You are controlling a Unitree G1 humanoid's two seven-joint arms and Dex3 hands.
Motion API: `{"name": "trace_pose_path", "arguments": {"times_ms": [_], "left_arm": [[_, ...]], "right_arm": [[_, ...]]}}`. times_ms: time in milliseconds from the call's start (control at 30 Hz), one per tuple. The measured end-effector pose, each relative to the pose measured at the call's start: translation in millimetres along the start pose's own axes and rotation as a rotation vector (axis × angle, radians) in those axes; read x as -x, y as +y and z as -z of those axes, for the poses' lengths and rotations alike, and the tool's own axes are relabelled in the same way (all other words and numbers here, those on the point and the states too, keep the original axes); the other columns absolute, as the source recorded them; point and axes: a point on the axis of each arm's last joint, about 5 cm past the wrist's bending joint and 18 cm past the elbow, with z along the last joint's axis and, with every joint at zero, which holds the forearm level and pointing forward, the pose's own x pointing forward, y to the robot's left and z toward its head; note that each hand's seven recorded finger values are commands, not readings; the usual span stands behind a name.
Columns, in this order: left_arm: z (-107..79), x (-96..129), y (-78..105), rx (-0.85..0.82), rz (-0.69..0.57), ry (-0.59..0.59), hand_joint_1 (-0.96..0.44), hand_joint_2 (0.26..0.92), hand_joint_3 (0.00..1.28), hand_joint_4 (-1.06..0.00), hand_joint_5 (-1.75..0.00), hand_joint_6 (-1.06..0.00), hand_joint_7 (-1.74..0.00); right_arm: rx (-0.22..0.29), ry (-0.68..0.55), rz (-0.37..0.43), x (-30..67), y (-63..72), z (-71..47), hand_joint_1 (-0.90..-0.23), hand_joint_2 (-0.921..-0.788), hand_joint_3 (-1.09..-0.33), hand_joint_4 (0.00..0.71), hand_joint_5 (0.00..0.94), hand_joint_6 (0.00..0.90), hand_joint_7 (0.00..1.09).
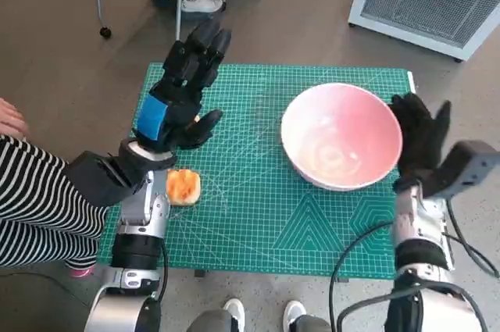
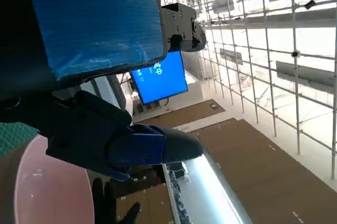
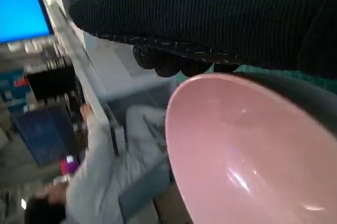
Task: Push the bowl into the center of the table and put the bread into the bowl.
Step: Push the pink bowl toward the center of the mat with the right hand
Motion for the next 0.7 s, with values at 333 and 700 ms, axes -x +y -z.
{"name": "trace_pose_path", "arguments": {"times_ms": [333, 700], "left_arm": [[-1.3, 5, 2.4, -0.015, -0.022, 0.005, -0.65, 0.921, 0.34, -0.1, -0.01, 0.0, -0.4], [-2.8, 8, 2.7, -0.027, -0.041, 0.003, -0.66, 0.921, 0.34, -0.1, -0.01, -0.01, -0.39]], "right_arm": [[-0.068, 0.019, -0.065, -4.2, 22.3, 4.7, -0.621, -0.921, -0.813, 0.134, 0.0, 0.115, 0.22], [-0.151, 0.041, -0.098, -8.4, 42.3, 6.5, -0.616, -0.921, -0.815, 0.122, 0.0, 0.114, 0.2]]}}
